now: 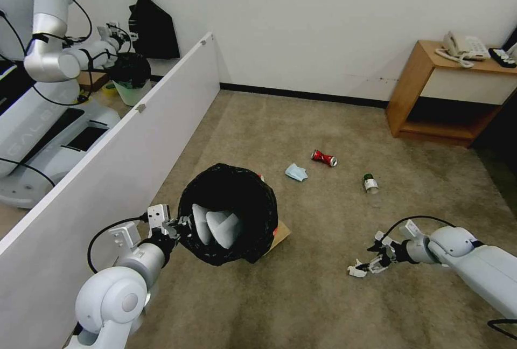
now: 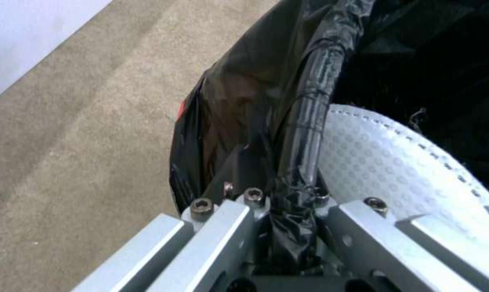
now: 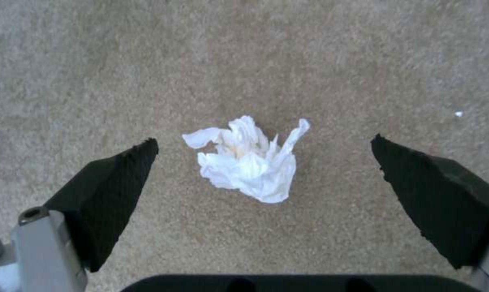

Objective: Pick up the trash bin and place the garbage on the floor into it.

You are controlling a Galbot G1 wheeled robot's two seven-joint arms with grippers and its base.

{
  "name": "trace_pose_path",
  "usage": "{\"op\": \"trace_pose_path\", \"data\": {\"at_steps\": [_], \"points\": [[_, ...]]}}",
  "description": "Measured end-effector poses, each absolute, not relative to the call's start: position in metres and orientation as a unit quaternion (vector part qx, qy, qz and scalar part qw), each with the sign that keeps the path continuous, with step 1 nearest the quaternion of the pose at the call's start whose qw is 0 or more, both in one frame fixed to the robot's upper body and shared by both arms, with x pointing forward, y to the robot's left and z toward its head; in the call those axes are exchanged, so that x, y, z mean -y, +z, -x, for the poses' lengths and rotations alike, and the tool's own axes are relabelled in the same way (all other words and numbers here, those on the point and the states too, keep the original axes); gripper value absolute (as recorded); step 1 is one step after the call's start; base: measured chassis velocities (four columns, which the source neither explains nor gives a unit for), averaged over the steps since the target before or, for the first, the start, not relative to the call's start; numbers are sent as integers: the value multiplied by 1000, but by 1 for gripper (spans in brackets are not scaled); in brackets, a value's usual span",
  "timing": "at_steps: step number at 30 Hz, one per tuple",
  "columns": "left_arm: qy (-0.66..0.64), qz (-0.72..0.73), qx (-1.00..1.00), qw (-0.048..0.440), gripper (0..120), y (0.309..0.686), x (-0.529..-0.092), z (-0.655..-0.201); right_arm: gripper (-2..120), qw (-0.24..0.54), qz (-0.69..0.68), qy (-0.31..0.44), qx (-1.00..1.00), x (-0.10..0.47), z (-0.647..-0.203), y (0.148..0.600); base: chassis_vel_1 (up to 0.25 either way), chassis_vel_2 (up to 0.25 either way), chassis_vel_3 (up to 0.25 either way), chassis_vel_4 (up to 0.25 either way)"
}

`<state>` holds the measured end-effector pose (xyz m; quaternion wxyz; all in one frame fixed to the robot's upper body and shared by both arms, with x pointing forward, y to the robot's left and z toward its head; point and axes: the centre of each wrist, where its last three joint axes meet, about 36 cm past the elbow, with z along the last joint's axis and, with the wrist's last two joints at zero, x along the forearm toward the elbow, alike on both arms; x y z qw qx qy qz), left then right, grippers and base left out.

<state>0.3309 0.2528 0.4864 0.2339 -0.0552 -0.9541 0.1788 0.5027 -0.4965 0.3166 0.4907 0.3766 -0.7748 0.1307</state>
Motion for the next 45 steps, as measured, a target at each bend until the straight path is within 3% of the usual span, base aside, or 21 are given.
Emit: {"op": "trace_pose_path", "data": {"at_steps": [45], "points": [[174,48,954,239,0,479,-267,-341,100,498,-395,122,762,474,-512,274,0,0,0,0]]}}
